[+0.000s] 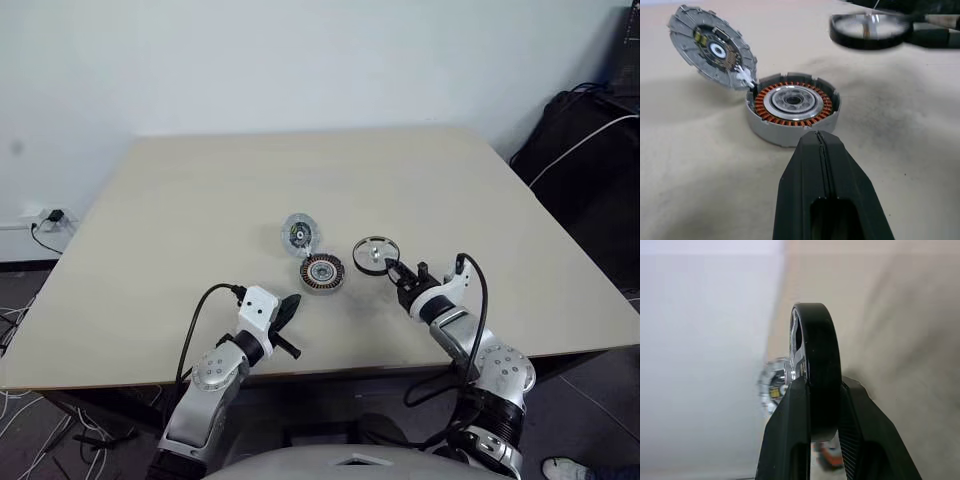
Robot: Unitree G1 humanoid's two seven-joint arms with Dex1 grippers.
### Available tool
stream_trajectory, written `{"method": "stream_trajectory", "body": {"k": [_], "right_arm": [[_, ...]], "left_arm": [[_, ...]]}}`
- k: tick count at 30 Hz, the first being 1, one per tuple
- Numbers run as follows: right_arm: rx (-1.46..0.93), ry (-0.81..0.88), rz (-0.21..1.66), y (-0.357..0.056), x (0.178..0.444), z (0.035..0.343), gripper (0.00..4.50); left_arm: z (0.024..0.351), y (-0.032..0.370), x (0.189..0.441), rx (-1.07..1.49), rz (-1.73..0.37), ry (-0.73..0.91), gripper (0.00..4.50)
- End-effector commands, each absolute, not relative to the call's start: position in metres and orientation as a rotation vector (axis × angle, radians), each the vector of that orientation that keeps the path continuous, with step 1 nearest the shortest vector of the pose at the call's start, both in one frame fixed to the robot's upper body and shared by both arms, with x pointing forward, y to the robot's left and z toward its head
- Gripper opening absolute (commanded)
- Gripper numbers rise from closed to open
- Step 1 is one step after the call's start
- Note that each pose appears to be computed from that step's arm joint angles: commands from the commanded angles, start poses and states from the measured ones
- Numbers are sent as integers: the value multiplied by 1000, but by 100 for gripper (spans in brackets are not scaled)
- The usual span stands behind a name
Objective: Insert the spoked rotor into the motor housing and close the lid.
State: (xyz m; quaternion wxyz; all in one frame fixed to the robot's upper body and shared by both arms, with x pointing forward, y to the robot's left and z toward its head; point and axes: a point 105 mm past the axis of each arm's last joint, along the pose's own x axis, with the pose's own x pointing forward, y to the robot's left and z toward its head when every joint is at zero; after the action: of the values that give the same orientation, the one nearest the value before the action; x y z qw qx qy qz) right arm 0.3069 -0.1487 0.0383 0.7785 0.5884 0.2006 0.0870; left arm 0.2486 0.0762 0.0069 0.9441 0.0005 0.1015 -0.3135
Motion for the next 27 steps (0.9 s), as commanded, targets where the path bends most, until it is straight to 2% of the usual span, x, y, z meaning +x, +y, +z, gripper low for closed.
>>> {"method": "stream_trajectory", "body": {"k": [1, 12, 27], "right_arm": [[1313, 403, 347, -111, 315, 64, 40], [1277, 546, 404, -67, 325, 47, 40], [1247, 643, 402, -53, 321, 26, 40]], "left_arm": [[14, 79, 253, 4, -637, 157, 0], [-1, 90, 251, 4, -600, 167, 0], [-13, 92, 252, 7, -594, 162, 0]]}}
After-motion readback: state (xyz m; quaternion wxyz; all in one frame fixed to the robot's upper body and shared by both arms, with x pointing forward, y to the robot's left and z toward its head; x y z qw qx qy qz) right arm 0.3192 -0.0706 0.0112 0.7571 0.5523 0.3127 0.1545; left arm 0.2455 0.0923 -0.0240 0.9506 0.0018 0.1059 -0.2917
